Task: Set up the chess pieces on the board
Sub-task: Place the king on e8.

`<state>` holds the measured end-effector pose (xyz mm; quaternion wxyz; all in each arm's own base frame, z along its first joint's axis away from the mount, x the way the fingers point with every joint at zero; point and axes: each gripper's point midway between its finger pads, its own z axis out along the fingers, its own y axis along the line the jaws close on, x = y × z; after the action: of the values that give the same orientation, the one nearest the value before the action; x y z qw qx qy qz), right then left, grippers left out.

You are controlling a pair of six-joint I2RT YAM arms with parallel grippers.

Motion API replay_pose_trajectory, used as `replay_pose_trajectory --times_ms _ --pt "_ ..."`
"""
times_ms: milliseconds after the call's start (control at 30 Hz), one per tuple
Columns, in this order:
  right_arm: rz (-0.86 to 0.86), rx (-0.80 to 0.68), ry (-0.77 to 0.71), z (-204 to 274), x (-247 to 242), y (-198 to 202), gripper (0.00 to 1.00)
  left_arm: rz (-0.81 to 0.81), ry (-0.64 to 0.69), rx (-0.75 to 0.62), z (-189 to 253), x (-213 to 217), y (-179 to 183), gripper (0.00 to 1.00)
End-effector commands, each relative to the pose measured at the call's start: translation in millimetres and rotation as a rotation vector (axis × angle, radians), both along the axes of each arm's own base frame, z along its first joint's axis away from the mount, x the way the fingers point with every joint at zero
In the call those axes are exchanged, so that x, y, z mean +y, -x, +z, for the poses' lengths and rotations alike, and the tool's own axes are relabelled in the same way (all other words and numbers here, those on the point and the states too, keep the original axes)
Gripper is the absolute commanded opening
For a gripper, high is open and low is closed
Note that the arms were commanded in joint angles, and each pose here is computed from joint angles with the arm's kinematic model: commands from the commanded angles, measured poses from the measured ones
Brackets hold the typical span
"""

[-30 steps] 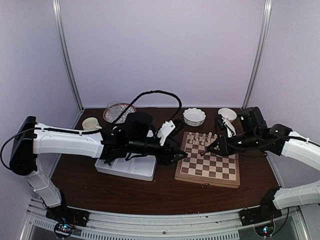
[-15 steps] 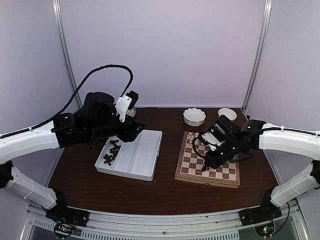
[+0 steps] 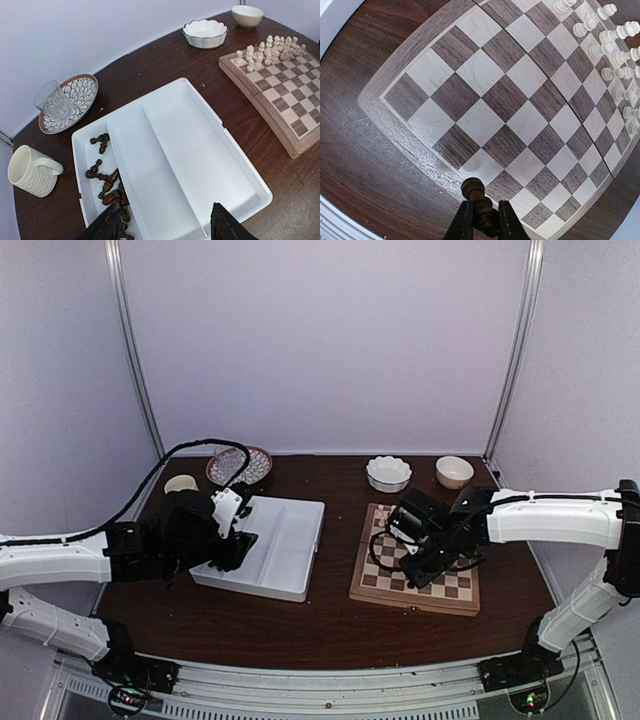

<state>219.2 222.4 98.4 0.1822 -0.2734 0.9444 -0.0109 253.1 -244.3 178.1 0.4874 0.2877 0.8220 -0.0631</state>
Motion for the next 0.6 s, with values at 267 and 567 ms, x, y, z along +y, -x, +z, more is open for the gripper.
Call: replay_pose_trajectory --times_ms 267,567 --pt "-0.025 -0.051 0.073 1.8 -0.2 -10.1 0.09 0.044 0.14 -0.146 44.1 12.8 -3.3 0.64" --pt "-0.016 -0.047 0.088 -4.6 1.9 -10.4 0.09 0.043 0.148 -0.139 44.4 11.9 -2.7 0.64"
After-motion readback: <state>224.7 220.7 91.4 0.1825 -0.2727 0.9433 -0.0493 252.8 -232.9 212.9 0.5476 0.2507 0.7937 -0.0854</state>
